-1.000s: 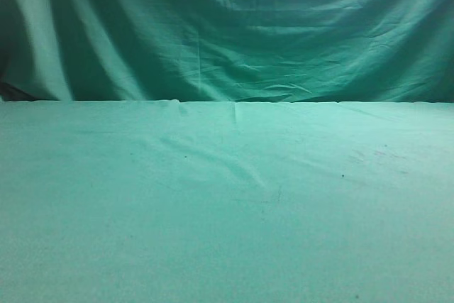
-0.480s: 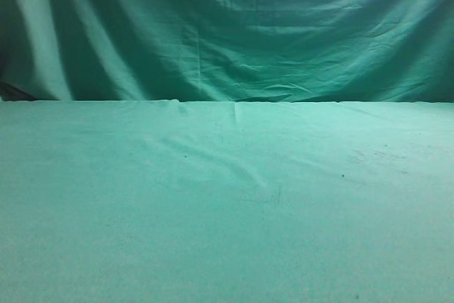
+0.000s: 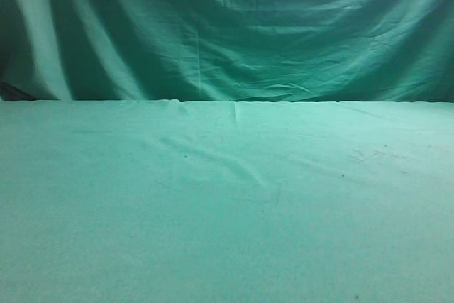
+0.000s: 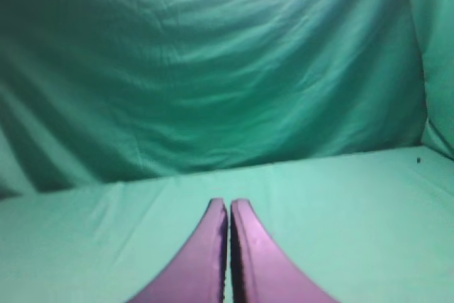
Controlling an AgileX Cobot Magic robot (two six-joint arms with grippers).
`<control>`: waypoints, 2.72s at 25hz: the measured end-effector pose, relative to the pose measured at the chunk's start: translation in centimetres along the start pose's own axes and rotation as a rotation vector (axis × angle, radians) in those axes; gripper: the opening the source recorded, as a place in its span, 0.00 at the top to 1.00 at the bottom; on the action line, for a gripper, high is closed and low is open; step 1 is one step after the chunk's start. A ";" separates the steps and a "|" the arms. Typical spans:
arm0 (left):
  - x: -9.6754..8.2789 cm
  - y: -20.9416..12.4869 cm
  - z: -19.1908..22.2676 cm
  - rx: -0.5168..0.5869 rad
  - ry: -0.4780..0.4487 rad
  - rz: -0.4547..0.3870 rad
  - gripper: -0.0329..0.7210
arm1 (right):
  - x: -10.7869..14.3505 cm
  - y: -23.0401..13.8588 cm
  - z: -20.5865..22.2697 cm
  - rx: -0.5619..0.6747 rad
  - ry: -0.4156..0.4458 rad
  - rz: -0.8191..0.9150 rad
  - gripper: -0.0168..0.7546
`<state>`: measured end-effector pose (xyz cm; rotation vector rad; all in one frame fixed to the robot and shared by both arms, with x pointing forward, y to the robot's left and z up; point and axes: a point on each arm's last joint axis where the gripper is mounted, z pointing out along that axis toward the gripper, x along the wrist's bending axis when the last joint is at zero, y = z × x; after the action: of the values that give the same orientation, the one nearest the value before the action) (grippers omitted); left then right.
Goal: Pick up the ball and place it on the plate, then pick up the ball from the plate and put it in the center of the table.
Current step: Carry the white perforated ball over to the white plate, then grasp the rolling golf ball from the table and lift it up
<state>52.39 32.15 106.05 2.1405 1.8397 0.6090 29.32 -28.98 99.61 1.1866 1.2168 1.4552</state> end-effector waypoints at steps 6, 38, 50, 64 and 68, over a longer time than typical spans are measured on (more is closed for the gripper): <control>0.0 0.3 2.5 0.041 0.003 0.023 0.55 | 0.8 3.3 2.4 0.383 -0.006 -0.019 0.98; 0.3 0.9 10.3 0.082 0.050 0.154 0.55 | 3.8 1.6 14.8 1.037 0.166 -0.255 0.98; 0.0 1.0 10.7 0.066 0.018 0.103 0.10 | 3.8 1.6 14.8 1.037 0.166 -0.243 0.98; -5.1 6.6 3.3 -0.042 -0.104 0.130 0.49 | 3.8 1.6 14.8 1.035 0.186 -0.277 0.98; -5.3 7.0 1.0 -0.073 -0.160 0.112 0.52 | 3.8 1.6 14.8 1.034 0.189 -0.283 0.98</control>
<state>58.39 25.85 107.57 2.1868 1.5996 0.5042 43.20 -23.18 102.68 1.4304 2.2957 0.6926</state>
